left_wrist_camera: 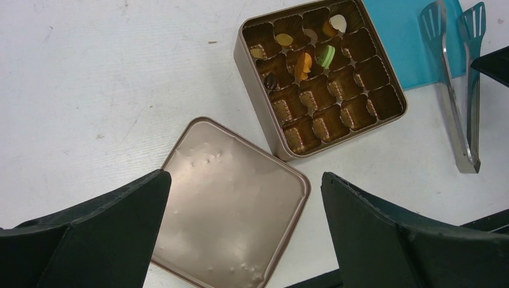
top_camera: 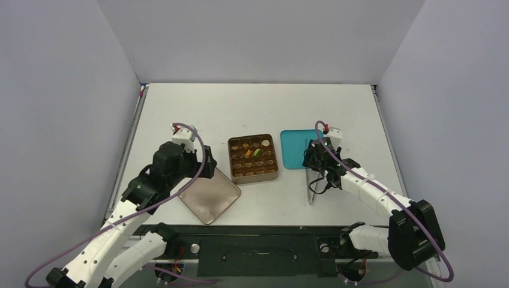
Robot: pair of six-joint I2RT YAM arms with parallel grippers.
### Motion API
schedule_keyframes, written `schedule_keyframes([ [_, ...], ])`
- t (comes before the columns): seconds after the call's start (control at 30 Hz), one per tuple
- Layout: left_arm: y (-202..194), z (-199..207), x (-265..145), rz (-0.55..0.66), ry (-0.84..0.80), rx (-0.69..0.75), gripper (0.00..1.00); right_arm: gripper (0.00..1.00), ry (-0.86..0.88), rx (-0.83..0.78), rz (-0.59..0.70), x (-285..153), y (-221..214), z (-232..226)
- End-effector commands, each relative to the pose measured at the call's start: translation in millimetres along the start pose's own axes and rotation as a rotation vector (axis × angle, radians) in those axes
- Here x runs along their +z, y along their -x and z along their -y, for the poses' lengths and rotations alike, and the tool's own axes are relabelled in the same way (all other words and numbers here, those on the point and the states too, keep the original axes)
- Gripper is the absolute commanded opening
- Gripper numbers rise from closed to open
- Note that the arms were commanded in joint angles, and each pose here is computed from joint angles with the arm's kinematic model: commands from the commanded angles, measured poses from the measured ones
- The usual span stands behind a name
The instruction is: Pack the cookies
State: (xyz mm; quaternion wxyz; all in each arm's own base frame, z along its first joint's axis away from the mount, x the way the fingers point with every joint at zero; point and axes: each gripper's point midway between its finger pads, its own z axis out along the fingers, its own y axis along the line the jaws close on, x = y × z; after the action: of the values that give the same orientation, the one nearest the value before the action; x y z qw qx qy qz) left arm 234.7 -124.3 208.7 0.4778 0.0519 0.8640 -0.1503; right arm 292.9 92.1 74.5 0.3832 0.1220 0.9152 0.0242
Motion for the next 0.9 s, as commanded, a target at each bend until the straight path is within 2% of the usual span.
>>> schedule_keyframes([
  [0.0, 13.1, 1.1, -4.5, 0.046, -0.005, -0.011, 0.97, 0.59, -0.004, -0.008, 0.049, -11.0, 22.0, -0.2],
  [0.23, 13.3, 0.4, -5.1, 0.049, -0.002, -0.011, 0.97, 0.59, 0.128, -0.033, 0.073, -36.3, 31.5, -29.9],
  [0.4, 14.1, -1.3, -5.3, 0.053, 0.008, -0.013, 0.97, 0.57, 0.225, -0.089, 0.084, -63.5, 24.4, -69.5],
  [0.6, 13.9, -6.2, -5.5, 0.056, 0.036, -0.02, 0.97, 0.54, 0.353, -0.091, 0.077, -86.1, 1.5, -119.2],
  [0.87, 16.1, -9.5, -7.6, 0.069, 0.053, -0.026, 0.97, 0.5, 0.478, -0.196, 0.021, -109.0, -45.3, -191.8],
])
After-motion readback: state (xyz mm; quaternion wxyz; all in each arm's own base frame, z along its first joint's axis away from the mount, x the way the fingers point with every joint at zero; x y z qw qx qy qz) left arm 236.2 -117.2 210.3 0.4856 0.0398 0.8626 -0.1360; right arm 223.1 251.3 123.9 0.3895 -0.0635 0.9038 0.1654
